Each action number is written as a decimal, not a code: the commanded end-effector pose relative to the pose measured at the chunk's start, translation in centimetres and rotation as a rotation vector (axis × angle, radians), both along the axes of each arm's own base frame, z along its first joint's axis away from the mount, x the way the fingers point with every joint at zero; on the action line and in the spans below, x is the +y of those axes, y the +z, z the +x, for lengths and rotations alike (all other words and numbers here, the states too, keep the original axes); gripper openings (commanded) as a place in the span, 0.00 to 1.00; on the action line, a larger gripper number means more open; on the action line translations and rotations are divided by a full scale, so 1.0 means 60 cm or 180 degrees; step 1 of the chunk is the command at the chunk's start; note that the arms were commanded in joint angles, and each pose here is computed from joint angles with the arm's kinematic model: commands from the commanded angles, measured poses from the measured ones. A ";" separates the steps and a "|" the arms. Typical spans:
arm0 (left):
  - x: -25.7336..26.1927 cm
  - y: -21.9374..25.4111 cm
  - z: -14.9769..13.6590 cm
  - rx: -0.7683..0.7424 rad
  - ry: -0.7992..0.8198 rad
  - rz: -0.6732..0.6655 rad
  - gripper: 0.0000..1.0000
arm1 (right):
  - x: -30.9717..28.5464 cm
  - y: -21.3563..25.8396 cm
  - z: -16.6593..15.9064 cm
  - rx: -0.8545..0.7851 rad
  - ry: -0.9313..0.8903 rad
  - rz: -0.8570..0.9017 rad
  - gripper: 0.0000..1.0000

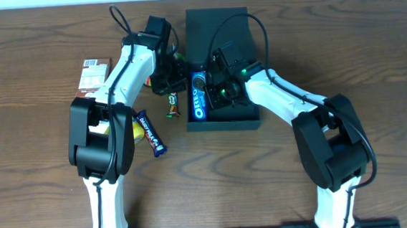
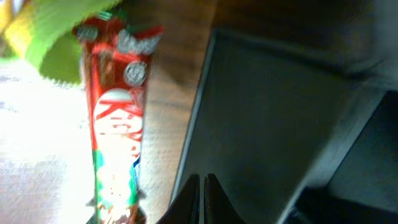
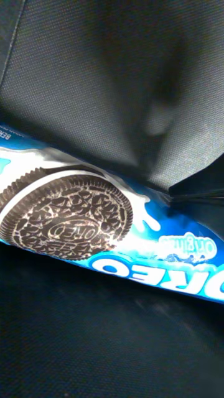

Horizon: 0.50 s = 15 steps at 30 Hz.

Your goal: Pack container

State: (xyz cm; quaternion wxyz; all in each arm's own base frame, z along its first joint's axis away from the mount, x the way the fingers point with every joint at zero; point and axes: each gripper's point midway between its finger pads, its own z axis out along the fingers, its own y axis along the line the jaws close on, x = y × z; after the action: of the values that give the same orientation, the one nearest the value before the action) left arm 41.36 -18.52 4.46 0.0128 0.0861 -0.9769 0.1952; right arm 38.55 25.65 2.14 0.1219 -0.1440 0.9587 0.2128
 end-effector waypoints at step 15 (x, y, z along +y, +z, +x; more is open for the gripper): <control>-0.017 -0.016 -0.039 0.0181 -0.0177 0.0093 0.06 | 0.047 0.008 -0.021 0.0055 0.0231 0.0288 0.02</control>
State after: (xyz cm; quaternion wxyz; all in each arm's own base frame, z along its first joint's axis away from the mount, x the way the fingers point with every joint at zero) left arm 39.33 -19.13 3.79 0.0401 0.0722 -0.9813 0.1738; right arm 38.58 26.50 2.57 0.1252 -0.1500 0.9523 0.2346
